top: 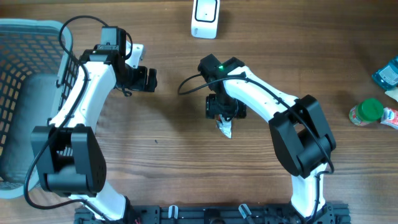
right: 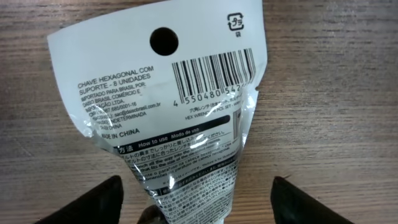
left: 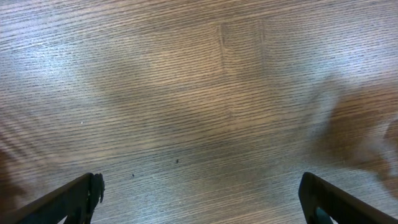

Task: Scan the item barcode
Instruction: 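Grasp the wrench packet at table center with the right gripper, then lift the packet with the right gripper, barcode side up, toward the scanner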

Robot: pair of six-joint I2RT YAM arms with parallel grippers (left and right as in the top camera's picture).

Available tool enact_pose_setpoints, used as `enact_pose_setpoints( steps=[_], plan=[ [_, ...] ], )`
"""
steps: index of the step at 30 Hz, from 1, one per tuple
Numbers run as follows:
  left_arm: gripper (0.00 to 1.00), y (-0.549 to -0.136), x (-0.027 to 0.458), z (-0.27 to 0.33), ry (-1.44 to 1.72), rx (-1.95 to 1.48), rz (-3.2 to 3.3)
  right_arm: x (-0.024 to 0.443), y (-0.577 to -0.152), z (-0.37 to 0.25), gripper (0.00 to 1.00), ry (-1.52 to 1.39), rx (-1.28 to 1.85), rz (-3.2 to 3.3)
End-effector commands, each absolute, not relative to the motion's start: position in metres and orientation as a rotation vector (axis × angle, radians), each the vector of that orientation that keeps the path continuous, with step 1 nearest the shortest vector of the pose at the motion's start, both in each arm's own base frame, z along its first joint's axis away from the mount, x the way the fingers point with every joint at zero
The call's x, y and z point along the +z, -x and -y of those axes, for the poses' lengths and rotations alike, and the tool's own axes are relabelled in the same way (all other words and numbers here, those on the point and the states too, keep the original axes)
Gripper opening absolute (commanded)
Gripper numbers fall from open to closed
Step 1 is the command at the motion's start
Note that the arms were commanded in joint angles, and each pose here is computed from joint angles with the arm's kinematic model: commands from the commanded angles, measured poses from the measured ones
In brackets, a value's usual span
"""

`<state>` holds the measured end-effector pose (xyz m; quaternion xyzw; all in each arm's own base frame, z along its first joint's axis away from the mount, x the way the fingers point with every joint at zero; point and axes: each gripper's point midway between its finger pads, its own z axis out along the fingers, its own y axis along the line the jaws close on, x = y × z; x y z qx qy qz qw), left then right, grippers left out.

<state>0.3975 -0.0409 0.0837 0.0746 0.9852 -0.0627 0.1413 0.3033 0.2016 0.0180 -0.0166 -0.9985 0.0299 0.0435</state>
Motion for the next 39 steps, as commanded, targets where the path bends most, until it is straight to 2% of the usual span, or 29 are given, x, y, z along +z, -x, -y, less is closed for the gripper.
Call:
enact_pose_setpoints(
  steps=[1,7,13,15,21,23,28,31,33,35,39],
  plan=[
    [1.00,-0.394,0.079,0.043,-0.203,-0.211,-2.858,0.022,-0.312,-0.195,0.61,0.110,0.146,3.101],
    [1.00,-0.393,0.079,0.043,-0.203,-0.212,-2.863,0.016,-0.309,-0.192,0.47,0.102,0.163,3.093],
    [1.00,-0.392,0.079,0.043,-0.202,-0.212,-2.865,-0.011,-0.292,-0.184,0.47,-0.020,0.164,3.057],
    [1.00,-0.393,0.079,0.043,-0.202,-0.212,-2.865,-0.011,-0.294,-0.185,0.37,-0.068,0.152,3.065],
    [1.00,-0.392,0.079,0.043,-0.202,-0.212,-2.865,-0.011,-0.311,-0.181,0.24,-0.527,0.220,3.081],
    [1.00,-0.392,0.079,0.043,-0.202,-0.212,-2.865,-0.009,-0.321,-0.173,0.16,-0.617,0.310,3.094],
    [1.00,-0.393,0.079,0.043,-0.203,-0.212,-2.864,-0.002,-0.358,-0.173,0.14,-0.879,0.460,3.155],
    [1.00,-0.394,0.079,0.043,-0.202,-0.212,-2.860,0.003,-0.383,-0.191,0.14,-1.232,0.455,3.141],
    [1.00,-0.394,0.080,0.043,-0.202,-0.212,-2.857,0.003,-0.390,-0.205,0.06,-1.484,0.394,3.069],
    [1.00,-0.394,0.080,0.043,-0.203,-0.212,-2.857,0.002,-0.387,-0.215,0.05,-1.720,0.339,2.938],
    [1.00,-0.402,0.082,0.043,-0.203,-0.208,-2.826,0.010,-0.405,-0.225,0.05,-1.745,0.358,3.023]
  ],
)
